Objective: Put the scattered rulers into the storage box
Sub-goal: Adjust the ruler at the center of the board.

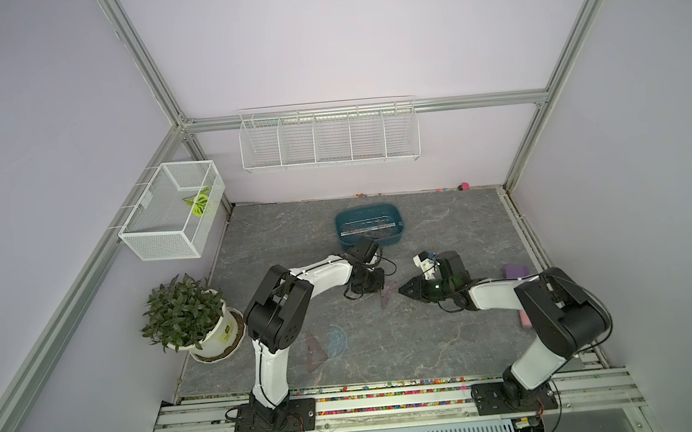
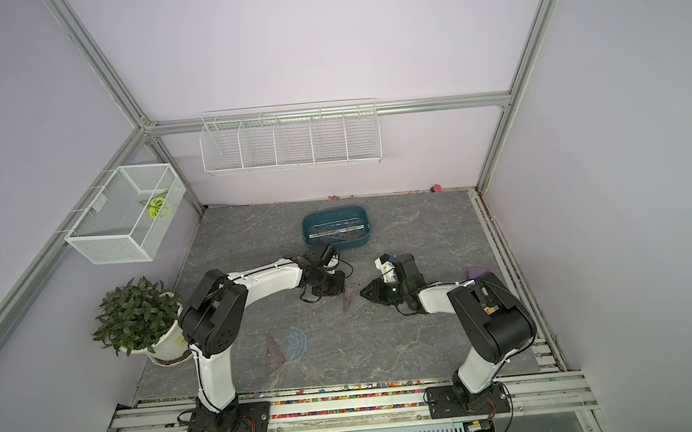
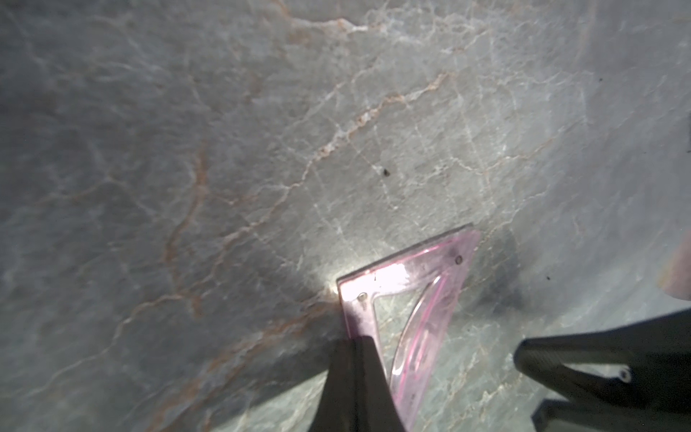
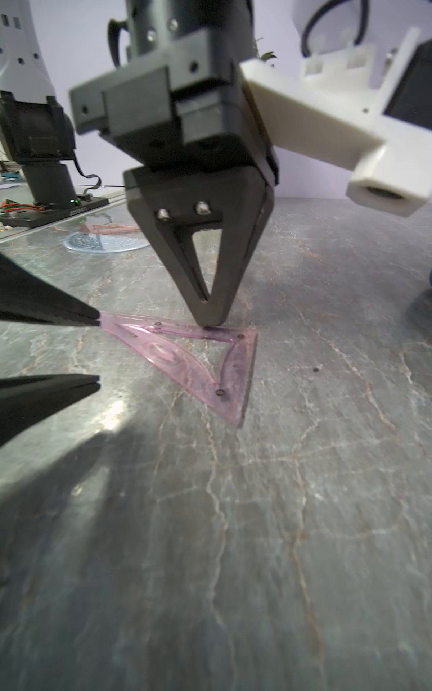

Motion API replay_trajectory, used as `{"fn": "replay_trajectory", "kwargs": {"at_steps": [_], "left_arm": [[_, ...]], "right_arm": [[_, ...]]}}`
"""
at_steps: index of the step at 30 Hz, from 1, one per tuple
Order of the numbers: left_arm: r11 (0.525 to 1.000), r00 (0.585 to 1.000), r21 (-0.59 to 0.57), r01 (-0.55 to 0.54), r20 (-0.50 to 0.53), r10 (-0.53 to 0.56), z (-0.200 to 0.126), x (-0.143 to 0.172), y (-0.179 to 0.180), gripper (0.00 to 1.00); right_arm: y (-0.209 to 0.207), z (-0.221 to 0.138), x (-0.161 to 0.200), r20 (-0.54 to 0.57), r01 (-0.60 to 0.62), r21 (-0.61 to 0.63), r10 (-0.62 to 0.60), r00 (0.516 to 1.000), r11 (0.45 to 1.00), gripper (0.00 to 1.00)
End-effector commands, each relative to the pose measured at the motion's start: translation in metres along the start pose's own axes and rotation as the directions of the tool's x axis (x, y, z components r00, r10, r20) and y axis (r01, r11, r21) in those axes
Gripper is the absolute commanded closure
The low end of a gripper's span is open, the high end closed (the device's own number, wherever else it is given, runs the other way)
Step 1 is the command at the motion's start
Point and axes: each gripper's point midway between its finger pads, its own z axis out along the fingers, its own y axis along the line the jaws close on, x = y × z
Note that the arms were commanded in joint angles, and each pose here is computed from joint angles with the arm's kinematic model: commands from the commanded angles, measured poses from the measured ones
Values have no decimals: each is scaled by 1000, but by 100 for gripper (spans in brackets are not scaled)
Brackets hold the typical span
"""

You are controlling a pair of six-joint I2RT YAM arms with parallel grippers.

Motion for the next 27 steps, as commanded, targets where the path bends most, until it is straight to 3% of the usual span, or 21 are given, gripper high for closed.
{"fn": "replay_trajectory", "kwargs": {"at_steps": [1, 8, 17, 27], "left_arm": [[995, 985, -90, 52, -162, -66, 25, 52, 36, 100], [995, 981, -63, 81, -173, -91, 31, 61, 46, 100], [994, 974, -14, 105, -199, -106, 42, 73, 59, 100], [995, 970, -11, 101, -222, -101, 46, 82, 67, 100]], "right_arm": [[-4, 8, -10, 31, -59, 24, 58, 998, 998, 72], [-23, 19, -14, 32, -182, 150, 180, 983, 972, 68], [-32, 21, -16, 46, -204, 255, 199, 979, 945, 61], [-48, 9, -23, 49, -155, 352, 147, 988, 923, 60]]}}
